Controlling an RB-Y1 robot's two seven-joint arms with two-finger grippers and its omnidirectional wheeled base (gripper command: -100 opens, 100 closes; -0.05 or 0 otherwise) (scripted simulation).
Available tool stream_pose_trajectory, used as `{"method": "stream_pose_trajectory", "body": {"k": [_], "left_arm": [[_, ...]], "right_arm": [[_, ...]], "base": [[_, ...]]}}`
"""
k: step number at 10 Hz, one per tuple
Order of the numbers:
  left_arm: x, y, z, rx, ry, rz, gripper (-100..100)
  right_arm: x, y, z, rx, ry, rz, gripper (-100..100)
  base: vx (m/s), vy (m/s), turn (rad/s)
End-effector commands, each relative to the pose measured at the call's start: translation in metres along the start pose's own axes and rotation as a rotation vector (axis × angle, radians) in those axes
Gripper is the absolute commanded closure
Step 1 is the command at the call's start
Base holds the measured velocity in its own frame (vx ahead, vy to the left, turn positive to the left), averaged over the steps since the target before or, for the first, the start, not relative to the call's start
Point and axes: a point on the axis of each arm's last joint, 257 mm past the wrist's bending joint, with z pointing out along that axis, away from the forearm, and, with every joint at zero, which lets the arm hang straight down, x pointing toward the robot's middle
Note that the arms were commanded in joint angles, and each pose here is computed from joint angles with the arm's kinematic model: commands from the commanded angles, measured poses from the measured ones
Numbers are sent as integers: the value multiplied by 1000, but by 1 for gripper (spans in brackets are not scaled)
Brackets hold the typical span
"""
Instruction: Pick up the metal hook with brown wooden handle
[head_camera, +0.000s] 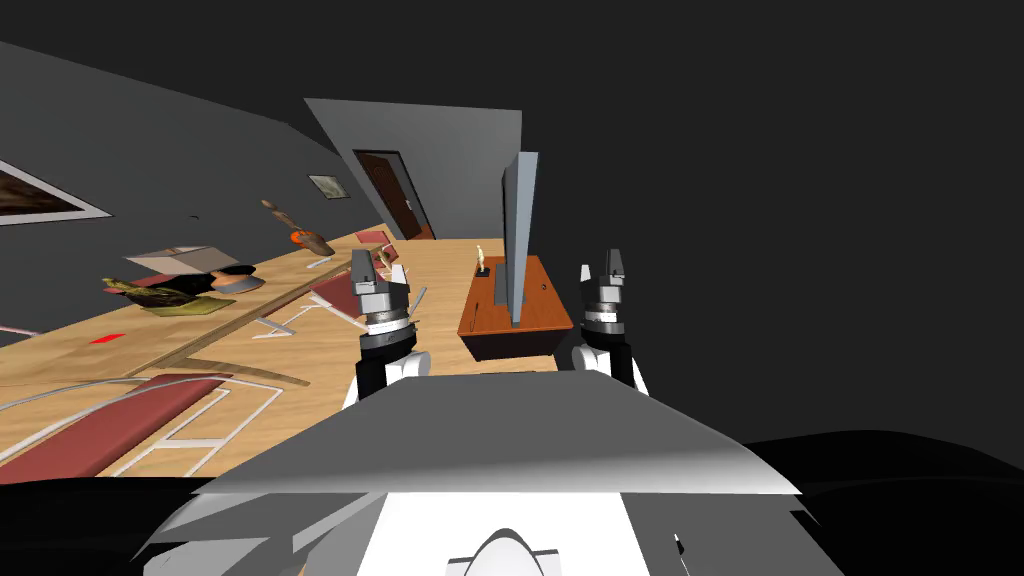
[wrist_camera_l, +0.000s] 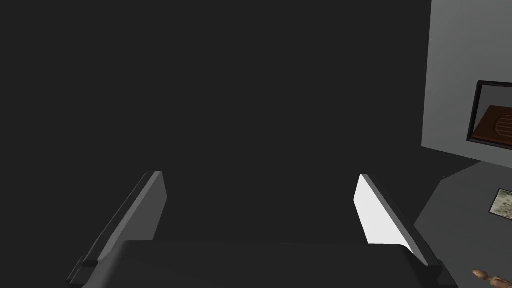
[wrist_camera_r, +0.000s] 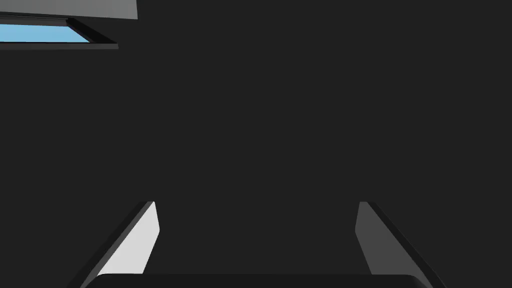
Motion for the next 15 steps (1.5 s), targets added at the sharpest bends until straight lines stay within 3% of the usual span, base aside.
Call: {"method": "stream_pose_trajectory", "body": {"k": [1, 4, 8, 9, 11, 12, 14, 15], "left_arm": [[4, 7, -2, -22, 27, -7, -100], [16, 36, -15, -117, 94, -45, -100], [35, 99, -53, -343, 188, -136, -100], [35, 101, -54, -349, 188, -136, -100], [46, 138, -86, -495, 232, -187, -100], [46, 139, -86, -499, 232, -186, -100], [56, 178, -127, -661, 272, -234, -100], [56, 179, -128, -666, 273, -234, -100]], "right_arm": [[0, 0, 0, 0, 0, 0, 0], [0, 0, 0, 0, 0, 0, 0], [0, 0, 0, 0, 0, 0, 0], [0, 0, 0, 0, 0, 0, 0], [0, 0, 0, 0, 0, 0, 0], [0, 0, 0, 0, 0, 0, 0], [0, 0, 0, 0, 0, 0, 0], [0, 0, 0, 0, 0, 0, 0]], "base": [[-3, -4, -118], [-12, 0, -179], [-23, 12, -312], [-17, 20, -150], [-14, 19, -299], [-17, 28, -200], [-21, 33, -371], [-25, 39, -142]]}}
